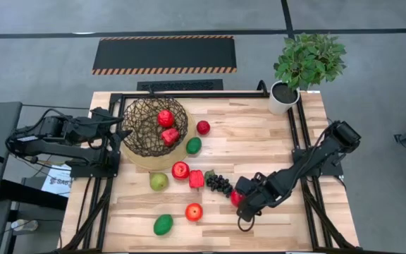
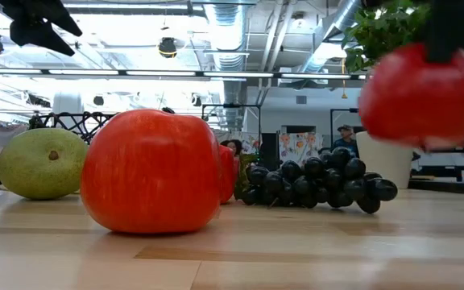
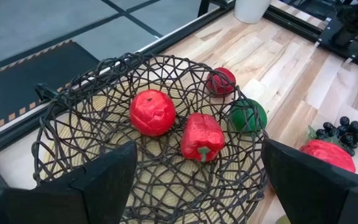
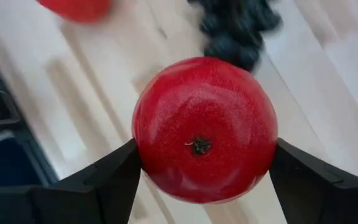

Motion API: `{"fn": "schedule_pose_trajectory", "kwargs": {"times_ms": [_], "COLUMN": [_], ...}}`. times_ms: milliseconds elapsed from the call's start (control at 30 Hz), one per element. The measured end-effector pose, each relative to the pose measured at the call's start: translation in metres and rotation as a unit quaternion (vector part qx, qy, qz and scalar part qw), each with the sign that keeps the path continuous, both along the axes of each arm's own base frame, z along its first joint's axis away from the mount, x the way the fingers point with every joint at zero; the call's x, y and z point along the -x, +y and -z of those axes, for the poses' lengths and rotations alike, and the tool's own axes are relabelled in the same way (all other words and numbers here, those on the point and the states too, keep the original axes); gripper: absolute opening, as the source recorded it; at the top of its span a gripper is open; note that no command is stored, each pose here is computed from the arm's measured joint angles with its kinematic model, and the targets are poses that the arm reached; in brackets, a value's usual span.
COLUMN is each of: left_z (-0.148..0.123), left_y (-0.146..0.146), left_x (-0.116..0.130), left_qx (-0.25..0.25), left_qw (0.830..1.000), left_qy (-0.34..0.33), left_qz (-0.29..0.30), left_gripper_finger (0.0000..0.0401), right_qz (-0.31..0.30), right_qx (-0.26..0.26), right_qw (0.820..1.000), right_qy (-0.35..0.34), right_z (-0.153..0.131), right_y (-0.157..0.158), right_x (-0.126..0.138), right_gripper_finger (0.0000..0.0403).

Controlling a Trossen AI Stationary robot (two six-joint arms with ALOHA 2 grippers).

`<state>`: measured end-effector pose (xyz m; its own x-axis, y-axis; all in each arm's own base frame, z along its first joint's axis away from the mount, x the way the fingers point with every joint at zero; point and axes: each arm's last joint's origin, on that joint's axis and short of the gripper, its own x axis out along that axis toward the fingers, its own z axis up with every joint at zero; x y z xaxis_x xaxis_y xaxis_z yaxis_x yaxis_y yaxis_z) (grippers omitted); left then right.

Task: Build produce basket
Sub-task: Put the red apple into the black wire basket

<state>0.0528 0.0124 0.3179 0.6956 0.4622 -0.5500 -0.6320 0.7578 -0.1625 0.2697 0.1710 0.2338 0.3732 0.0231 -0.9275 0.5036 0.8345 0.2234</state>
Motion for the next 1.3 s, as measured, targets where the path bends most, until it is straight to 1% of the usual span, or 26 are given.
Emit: {"fn": "schedule_pose_trajectory", "kwargs": {"times_ms": [200, 367, 467, 600, 667, 833, 1000, 1067, 1167, 1233, 1300], "left_z": [0.001, 0.002, 0.002, 0.002, 0.002, 0.001, 0.001, 0.001, 0.001, 0.001, 0.001], "left_y": [0.0, 0.0, 0.0, 0.001, 0.001, 0.002, 0.003, 0.003, 0.003, 0.003, 0.003], "left_x": [0.001, 0.002, 0.002, 0.002, 0.002, 0.002, 0.003, 0.003, 0.003, 0.003, 0.003], "left_qx": [0.0, 0.0, -0.003, -0.022, -0.028, -0.055, -0.084, -0.088, -0.089, -0.085, -0.083], "left_qw": [1.0, 1.0, 1.0, 1.0, 0.999, 0.998, 0.995, 0.995, 0.995, 0.995, 0.995], "left_qy": [0.009, 0.013, 0.013, 0.021, 0.024, 0.038, 0.047, 0.048, 0.049, 0.049, 0.049], "left_qz": [0.0, 0.0, -0.003, -0.005, -0.003, 0.005, -0.008, -0.013, -0.01, -0.005, -0.001], "left_gripper_finger": [0.033, 0.033, 0.033, 0.033, 0.033, 0.033, 0.033, 0.033, 0.033, 0.033, 0.033], "right_qz": [-0.009, -0.016, -0.008, 0.011, 0.005, -0.006, 0.024, 0.038, 0.053, 0.059, 0.062], "right_qx": [0.028, 0.079, 0.108, 0.137, 0.149, 0.168, 0.198, 0.21, 0.219, 0.223, 0.223], "right_qw": [0.999, 0.992, 0.987, 0.98, 0.975, 0.956, 0.928, 0.915, 0.897, 0.886, 0.882], "right_qy": [-0.038, -0.096, -0.116, -0.144, -0.165, -0.242, -0.315, -0.341, -0.381, -0.403, -0.411], "right_z": [-0.032, -0.058, -0.069, -0.076, -0.08, -0.094, -0.109, -0.114, -0.117, -0.113, -0.104], "right_y": [-0.006, -0.022, -0.042, -0.081, -0.101, -0.157, -0.207, -0.22, -0.231, -0.236, -0.239], "right_x": [-0.013, -0.03, -0.043, -0.062, -0.073, -0.095, -0.103, -0.105, -0.113, -0.122, -0.133], "right_gripper_finger": [0.0317, 0.0317, 0.0317, 0.0317, 0.0317, 0.0317, 0.0317, 0.0317, 0.0317, 0.0317, 0.0317]}}
